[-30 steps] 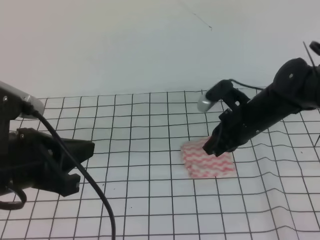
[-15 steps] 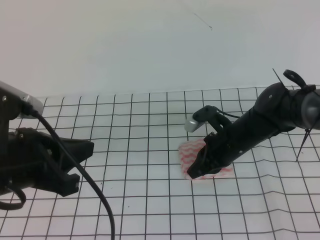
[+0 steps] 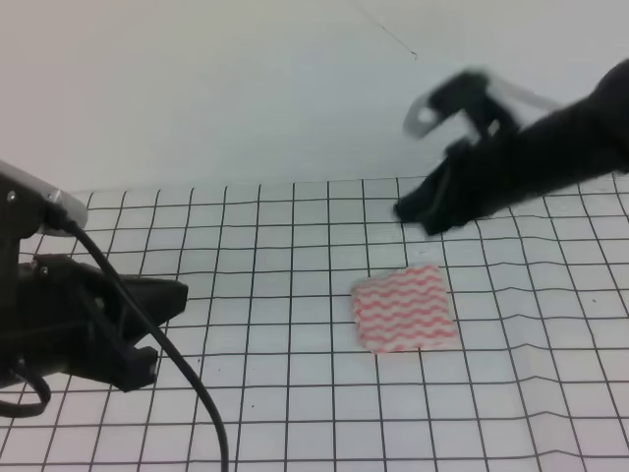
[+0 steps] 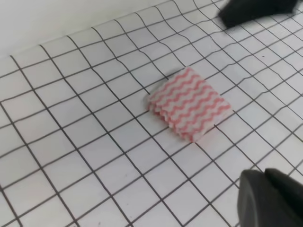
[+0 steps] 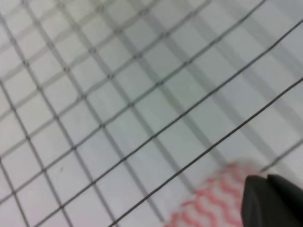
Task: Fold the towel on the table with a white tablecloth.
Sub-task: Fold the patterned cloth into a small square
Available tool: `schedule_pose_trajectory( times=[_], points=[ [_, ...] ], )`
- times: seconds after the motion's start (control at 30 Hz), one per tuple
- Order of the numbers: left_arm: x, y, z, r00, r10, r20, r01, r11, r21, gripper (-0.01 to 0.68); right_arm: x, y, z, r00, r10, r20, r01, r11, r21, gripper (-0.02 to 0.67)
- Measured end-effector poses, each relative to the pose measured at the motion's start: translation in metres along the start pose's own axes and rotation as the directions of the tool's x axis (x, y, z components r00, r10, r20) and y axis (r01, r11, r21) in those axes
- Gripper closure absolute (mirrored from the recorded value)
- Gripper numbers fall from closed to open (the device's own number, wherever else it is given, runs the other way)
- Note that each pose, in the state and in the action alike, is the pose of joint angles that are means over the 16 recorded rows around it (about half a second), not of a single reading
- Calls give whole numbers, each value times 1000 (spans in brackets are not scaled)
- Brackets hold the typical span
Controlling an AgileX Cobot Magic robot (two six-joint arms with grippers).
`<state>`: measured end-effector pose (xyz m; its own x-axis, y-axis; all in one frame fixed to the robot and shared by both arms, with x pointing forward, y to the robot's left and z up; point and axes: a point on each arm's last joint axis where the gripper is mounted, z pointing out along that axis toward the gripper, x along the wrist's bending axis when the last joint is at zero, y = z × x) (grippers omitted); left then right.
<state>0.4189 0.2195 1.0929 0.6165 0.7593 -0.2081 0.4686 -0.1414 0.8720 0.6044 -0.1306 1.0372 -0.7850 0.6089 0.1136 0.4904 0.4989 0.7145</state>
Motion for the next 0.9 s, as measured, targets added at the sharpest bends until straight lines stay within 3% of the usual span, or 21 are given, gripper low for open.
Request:
schedule_pose_trajectory(
  times=[0.2, 0.33, 0.47, 0.63, 0.9],
  points=[
    [-7, 0, -8, 999, 29, 25, -29, 1000, -9, 672, 20, 25, -109, 971, -31, 238, 58, 993, -107, 647],
    [-14, 1, -18, 998, 54, 33, -52, 998, -37, 672, 45, 18, -182, 912, 2, 409, 81, 979, -185, 647],
    [-19, -2, -30, 998, 57, 9, -56, 994, -89, 672, 74, -12, -231, 846, 70, 528, 89, 959, -270, 647],
    [-20, -14, -41, 998, 12, -57, -22, 984, -177, 672, 102, -70, -246, 801, 150, 580, 86, 930, -359, 647],
    [-12, -37, -44, 985, -80, -151, 37, 963, -266, 672, 124, -160, -219, 789, 223, 572, 87, 882, -464, 647]
  ],
)
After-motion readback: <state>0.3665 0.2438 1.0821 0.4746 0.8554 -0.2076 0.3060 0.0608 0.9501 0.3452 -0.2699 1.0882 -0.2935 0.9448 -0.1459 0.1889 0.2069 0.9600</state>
